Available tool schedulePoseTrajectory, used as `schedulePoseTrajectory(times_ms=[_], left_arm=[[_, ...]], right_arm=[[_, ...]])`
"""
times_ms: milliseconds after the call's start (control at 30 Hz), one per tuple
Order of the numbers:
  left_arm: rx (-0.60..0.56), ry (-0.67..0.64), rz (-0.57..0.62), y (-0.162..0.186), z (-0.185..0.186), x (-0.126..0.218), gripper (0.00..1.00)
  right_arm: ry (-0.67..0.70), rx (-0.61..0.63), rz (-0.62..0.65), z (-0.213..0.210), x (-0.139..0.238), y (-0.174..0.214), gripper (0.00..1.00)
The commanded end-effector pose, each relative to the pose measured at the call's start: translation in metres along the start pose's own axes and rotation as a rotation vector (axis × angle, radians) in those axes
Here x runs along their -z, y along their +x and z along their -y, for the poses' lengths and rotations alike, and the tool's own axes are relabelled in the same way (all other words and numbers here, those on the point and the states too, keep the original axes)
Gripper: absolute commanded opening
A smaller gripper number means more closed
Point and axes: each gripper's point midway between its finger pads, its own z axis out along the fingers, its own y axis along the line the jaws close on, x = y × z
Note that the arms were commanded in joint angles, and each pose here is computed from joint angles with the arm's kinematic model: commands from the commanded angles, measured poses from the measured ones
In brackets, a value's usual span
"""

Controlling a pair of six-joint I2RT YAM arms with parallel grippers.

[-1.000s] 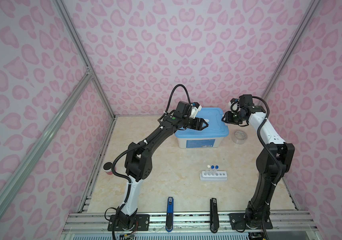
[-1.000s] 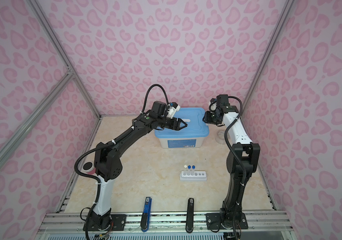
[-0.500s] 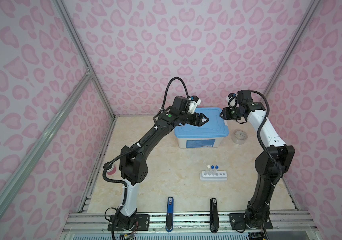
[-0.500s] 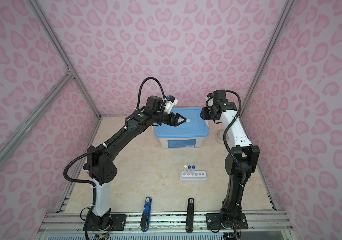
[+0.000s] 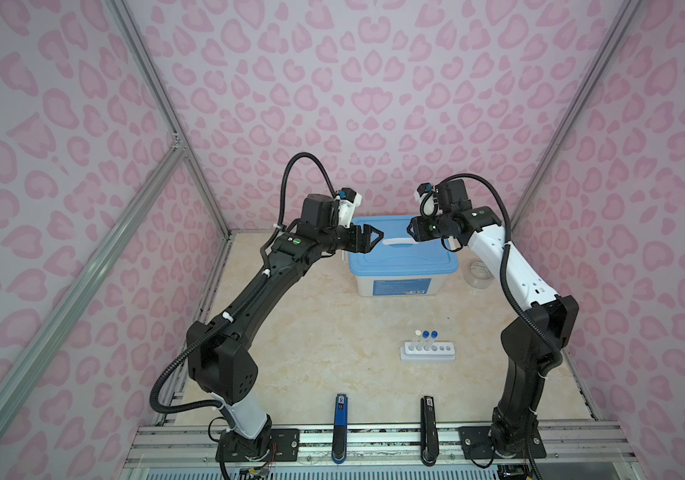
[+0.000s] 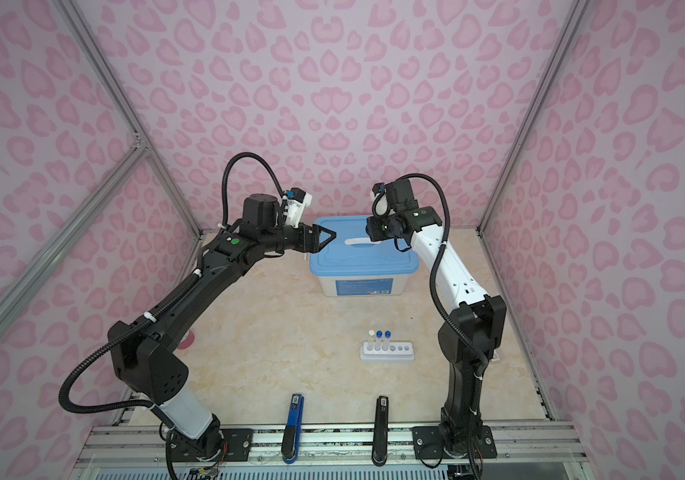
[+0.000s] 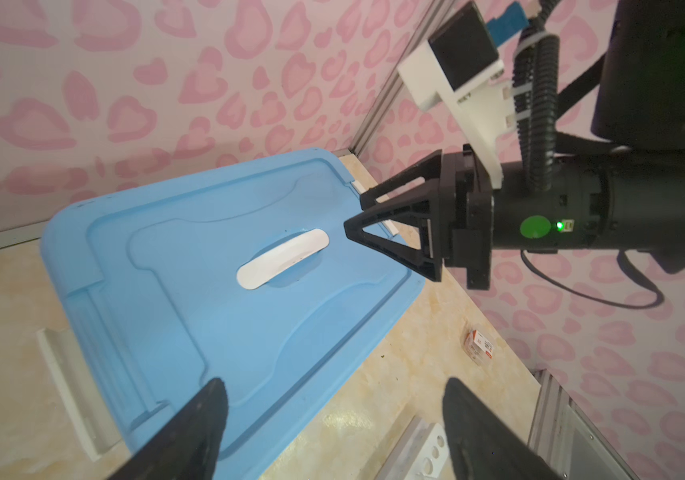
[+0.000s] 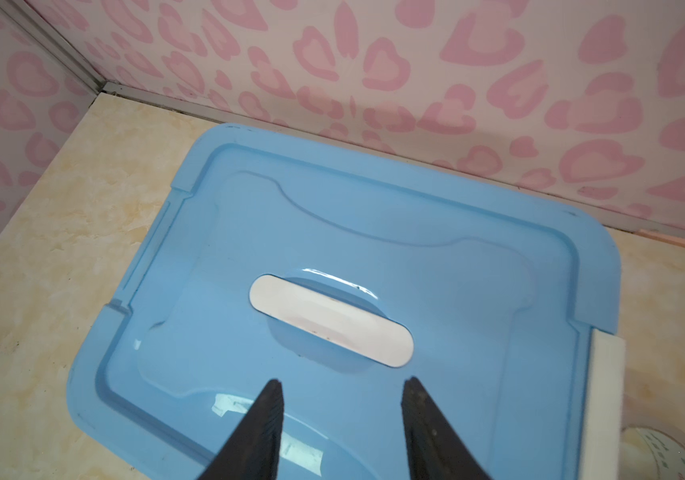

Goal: Organize the chemistry lab equipment

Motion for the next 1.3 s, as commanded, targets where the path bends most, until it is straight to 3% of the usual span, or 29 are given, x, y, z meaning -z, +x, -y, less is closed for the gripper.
schedulePoseTrajectory(times_ms=[0, 333, 633, 933, 1267], left_arm=[[0.076, -0.001, 0.111, -0.018, -0.018, 0.016, 0.84], [0.302, -0.085, 0.093, 0.014, -0.095, 0.019, 0.87], [0.433, -0.166, 0.065, 0.037, -0.136, -0.003, 0.9], [0.476, -0.177, 0.019, 0.059, -0.153, -0.022, 0.9], [0.47, -0.083, -0.024, 0.065, -0.144, -0.047, 0.9]], right_arm=[[-0.015, 0.052, 0.043, -0.019, -0.014, -0.008, 0.48], [-0.078, 0.131, -0.009, -0.066, -0.047, 0.002, 0.48], [-0.081, 0.179, -0.068, -0.082, -0.07, 0.017, 0.48], [-0.098, 0.178, -0.097, -0.086, -0.078, 0.028, 0.48], [-0.107, 0.173, -0.114, -0.087, -0.086, 0.038, 0.48]])
